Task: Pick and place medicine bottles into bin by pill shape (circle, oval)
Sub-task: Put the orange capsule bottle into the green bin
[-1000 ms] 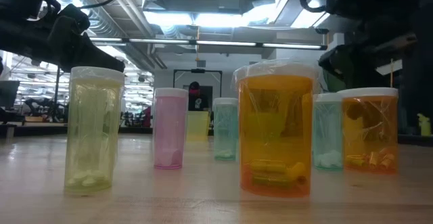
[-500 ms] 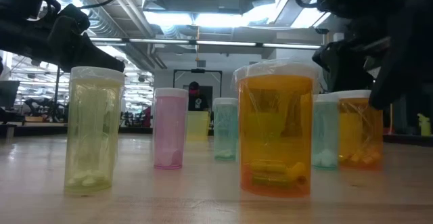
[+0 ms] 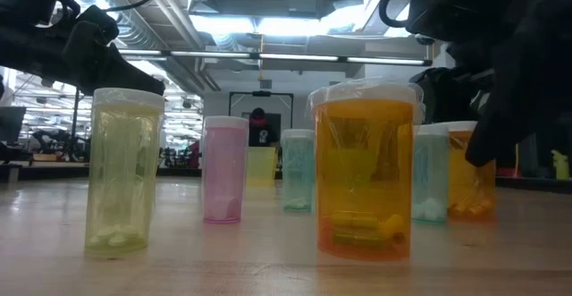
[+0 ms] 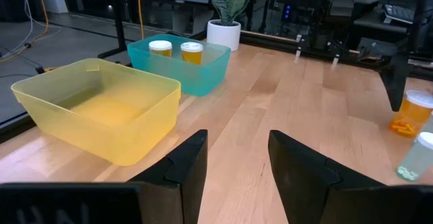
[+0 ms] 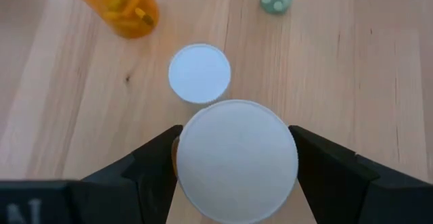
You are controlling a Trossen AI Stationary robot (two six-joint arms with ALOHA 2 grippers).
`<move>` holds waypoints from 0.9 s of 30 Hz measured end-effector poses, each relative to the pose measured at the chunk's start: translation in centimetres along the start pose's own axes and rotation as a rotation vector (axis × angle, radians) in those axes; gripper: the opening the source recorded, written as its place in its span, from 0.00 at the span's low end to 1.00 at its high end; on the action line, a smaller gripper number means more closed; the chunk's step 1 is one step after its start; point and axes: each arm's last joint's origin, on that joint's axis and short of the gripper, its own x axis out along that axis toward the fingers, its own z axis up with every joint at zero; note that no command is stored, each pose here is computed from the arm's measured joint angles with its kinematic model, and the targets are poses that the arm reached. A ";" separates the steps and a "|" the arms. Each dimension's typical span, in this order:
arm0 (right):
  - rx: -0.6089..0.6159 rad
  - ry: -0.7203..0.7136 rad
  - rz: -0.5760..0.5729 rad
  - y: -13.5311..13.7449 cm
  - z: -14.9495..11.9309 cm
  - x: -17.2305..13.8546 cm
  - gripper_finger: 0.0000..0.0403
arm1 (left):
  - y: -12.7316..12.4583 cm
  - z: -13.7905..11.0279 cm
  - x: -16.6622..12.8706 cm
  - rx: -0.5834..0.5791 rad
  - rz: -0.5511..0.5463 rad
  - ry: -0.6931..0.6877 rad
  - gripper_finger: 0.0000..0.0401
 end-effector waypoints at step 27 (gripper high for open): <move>-0.016 0.035 -0.191 -0.8 0.8 -1.6 0.52 | 0.0 0.0 0.0 0.000 0.000 0.000 0.37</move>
